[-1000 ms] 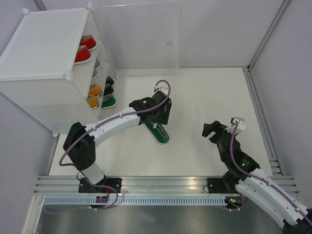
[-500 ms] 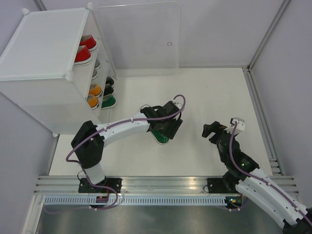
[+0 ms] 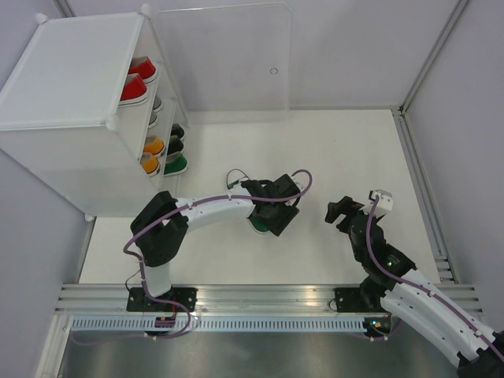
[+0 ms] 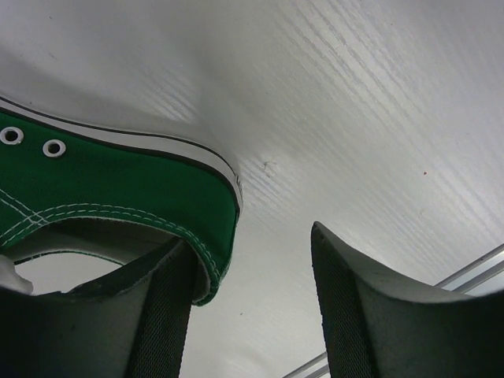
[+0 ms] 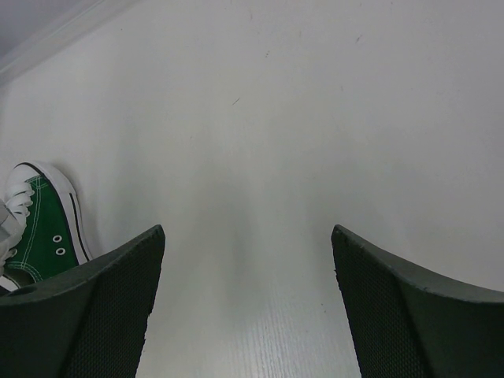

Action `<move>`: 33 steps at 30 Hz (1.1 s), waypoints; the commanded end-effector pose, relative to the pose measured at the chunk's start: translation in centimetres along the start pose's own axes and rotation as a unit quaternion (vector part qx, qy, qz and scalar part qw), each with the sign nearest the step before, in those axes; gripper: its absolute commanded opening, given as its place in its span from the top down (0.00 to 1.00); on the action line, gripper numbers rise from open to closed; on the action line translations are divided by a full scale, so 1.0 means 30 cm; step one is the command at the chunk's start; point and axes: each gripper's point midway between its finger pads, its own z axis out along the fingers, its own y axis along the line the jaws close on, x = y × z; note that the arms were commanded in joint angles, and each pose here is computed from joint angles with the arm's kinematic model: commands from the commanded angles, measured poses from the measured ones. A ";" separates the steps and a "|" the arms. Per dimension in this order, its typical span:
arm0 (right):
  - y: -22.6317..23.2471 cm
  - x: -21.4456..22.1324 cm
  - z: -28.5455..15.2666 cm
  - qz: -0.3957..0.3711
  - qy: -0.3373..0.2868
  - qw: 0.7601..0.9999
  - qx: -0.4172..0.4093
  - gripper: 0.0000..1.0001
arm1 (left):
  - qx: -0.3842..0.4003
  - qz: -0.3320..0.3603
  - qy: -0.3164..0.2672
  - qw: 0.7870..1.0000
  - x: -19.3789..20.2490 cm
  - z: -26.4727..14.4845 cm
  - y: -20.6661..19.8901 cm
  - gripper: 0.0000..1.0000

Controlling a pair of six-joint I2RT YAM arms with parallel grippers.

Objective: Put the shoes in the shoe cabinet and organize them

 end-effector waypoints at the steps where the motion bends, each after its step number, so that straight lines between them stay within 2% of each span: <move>1: 0.015 -0.020 0.003 0.008 -0.013 1.000 -0.006 0.10 | 0.000 0.019 0.026 0.999 0.048 0.032 0.002 0.38; 9: 0.017 -0.008 0.007 0.006 -0.007 1.000 -0.008 0.10 | -0.073 -0.002 0.041 0.996 0.083 0.089 0.083 0.53; 10: 0.017 -0.007 0.007 0.006 -0.007 1.000 -0.008 0.10 | -0.076 -0.005 0.040 0.996 0.080 0.091 0.087 0.59; 17: 0.015 -0.009 0.006 0.006 -0.008 1.000 -0.007 0.11 | -0.073 -0.022 0.016 0.997 0.020 0.066 0.083 0.84; 23: 0.018 -0.015 0.003 0.009 -0.010 1.000 -0.009 0.11 | -0.065 -0.059 -0.031 0.996 -0.058 -0.033 0.106 0.89; 33: 0.015 -0.018 0.000 0.011 -0.012 1.000 -0.010 0.11 | -0.106 -0.177 -0.075 0.976 -0.102 -0.146 0.386 0.89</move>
